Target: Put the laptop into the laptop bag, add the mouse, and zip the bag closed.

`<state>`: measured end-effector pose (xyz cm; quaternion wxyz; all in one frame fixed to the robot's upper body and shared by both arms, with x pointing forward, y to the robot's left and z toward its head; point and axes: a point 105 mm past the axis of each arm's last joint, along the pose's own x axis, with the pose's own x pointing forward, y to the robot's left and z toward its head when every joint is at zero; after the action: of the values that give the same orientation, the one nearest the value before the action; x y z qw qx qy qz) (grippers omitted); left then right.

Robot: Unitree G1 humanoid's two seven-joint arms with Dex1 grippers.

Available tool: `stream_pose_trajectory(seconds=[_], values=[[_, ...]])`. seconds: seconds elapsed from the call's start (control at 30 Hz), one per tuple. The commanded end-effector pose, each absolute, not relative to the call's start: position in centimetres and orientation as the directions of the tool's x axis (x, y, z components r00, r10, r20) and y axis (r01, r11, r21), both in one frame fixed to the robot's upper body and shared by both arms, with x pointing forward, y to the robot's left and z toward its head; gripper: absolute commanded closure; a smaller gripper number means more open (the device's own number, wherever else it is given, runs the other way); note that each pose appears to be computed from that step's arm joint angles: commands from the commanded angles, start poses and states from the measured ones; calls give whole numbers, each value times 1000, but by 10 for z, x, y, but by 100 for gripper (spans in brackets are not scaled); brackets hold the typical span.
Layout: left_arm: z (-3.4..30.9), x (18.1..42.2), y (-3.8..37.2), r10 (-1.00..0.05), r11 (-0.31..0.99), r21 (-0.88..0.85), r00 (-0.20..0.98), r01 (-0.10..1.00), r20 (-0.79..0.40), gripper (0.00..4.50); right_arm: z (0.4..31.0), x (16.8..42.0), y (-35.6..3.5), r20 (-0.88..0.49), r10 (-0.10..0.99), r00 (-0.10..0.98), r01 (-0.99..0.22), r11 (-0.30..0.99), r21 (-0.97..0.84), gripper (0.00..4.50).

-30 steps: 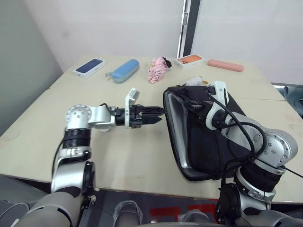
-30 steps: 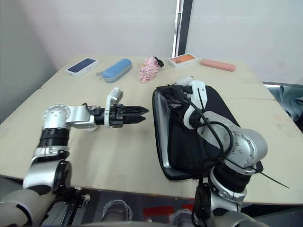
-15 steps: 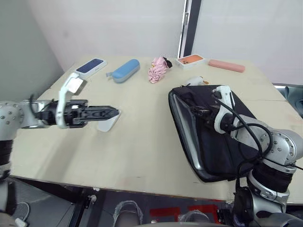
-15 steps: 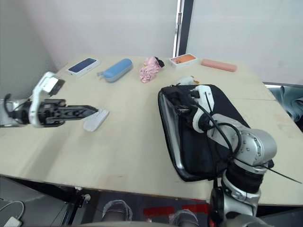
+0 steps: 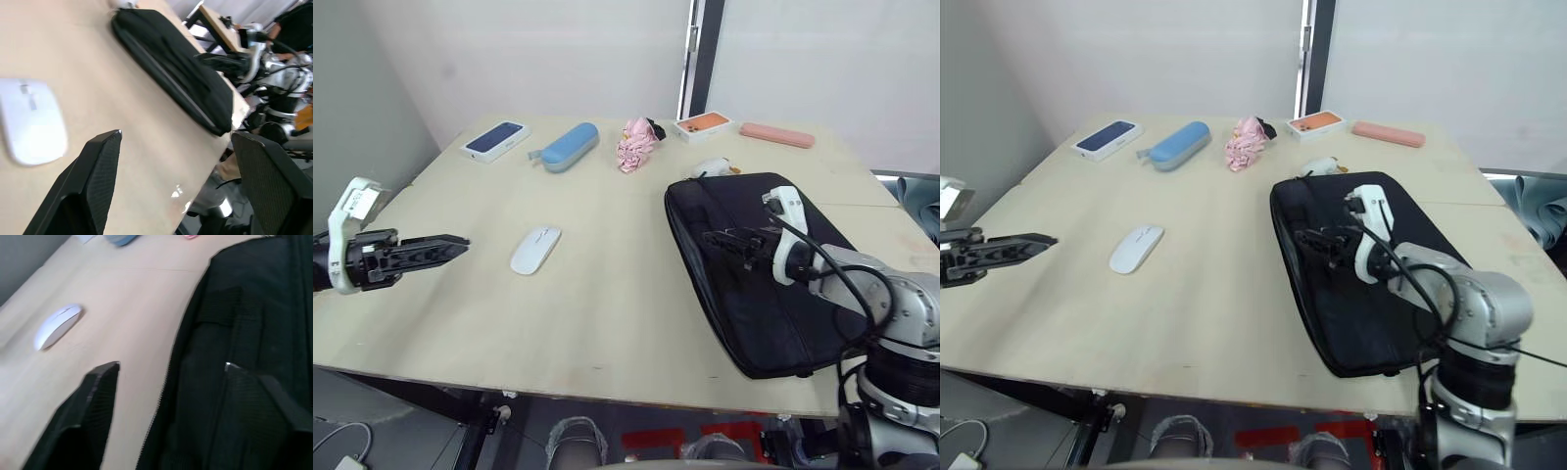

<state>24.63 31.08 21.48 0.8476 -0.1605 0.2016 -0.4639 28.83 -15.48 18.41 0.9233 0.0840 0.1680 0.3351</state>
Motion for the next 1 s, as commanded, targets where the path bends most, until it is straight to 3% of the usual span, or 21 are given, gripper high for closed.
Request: stream_pose_trajectory(seconds=[0.03, 0.23, 0.33, 0.53, 0.77, 0.87, 1.0], values=[[223, 239, 334, -799, 601, -347, 555, 720, -232, 76, 227, 252, -175, -129, 718, 684, -708, 696, 119, 3], [225, 234, 371, -690, 723, -291, 675, 626, -261, 76, 225, 215, -256, -260, 562, 786, -601, 792, -106, 3], [227, 228, 375, -689, 725, -268, 662, 635, -296, 76, 218, 204, -281, -301, 513, 804, -573, 804, -158, 3], [227, 216, 381, -666, 739, -189, 659, 647, -349, 76, 212, 186, -324, -251, 412, 876, -463, 864, -198, 3], [234, 215, 366, -700, 702, -92, 660, 706, -273, 76, 212, 182, -331, -263, 402, 877, -459, 862, -215, 3], [227, 217, 352, -718, 678, -61, 642, 733, -270, 76, 215, 185, -316, -268, 453, 850, -514, 826, -231, 3], [200, 223, 327, -704, 659, 24, 627, 752, -334, 76, 225, 197, -266, -250, 599, 761, -648, 717, -255, 3]])
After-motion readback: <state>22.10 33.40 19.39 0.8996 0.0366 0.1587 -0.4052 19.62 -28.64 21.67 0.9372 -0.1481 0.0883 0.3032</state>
